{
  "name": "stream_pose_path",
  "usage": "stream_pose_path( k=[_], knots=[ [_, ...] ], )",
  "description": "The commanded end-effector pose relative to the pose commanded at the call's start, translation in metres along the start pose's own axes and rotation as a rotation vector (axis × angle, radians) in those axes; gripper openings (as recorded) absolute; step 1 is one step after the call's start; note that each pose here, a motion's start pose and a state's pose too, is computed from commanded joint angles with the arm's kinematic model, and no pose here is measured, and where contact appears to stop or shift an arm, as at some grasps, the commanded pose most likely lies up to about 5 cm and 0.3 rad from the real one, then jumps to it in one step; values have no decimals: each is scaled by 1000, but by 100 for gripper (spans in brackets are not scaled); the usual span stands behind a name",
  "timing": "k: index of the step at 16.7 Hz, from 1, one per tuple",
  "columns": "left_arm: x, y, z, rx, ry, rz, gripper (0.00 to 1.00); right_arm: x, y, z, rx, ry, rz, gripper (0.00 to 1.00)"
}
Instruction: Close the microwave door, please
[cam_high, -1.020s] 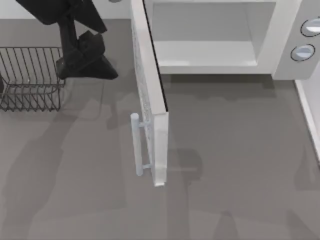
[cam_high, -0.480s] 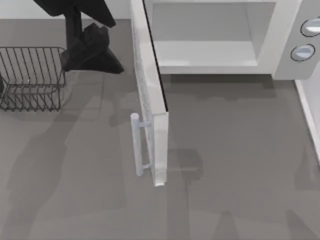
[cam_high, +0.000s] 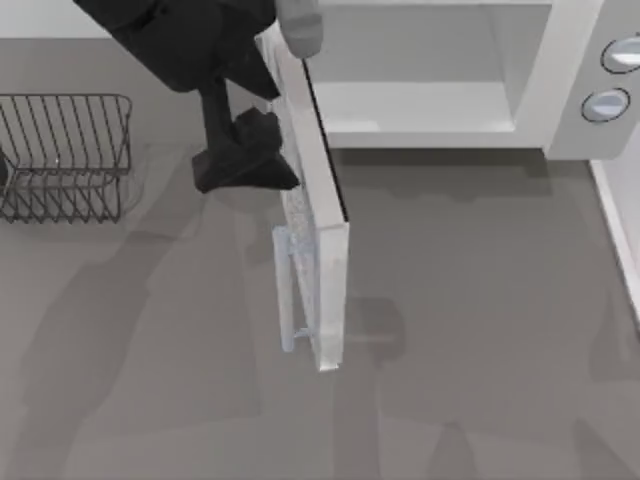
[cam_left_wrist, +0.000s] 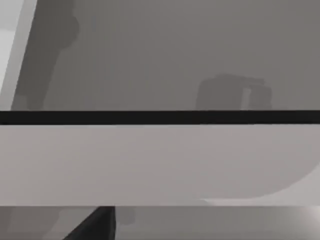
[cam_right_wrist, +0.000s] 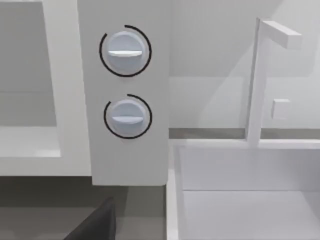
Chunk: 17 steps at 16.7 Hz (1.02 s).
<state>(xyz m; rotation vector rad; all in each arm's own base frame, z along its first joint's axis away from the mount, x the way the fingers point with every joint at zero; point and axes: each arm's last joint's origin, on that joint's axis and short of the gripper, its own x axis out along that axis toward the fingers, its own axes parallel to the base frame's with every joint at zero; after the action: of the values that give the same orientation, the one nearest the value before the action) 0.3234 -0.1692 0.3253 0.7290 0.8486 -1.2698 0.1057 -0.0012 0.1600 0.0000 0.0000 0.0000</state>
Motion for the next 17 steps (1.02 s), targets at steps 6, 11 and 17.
stream_pose_path(
  k=[6,11,17],
  knots=[
    [20,-3,-1,-3,4,-5,100,0,0,0,0,0,0,100],
    [20,-3,-1,-3,4,-5,70,0,0,0,0,0,0,100],
    [20,-3,-1,-3,4,-5,25,0,0,0,0,0,0,100]
  ],
)
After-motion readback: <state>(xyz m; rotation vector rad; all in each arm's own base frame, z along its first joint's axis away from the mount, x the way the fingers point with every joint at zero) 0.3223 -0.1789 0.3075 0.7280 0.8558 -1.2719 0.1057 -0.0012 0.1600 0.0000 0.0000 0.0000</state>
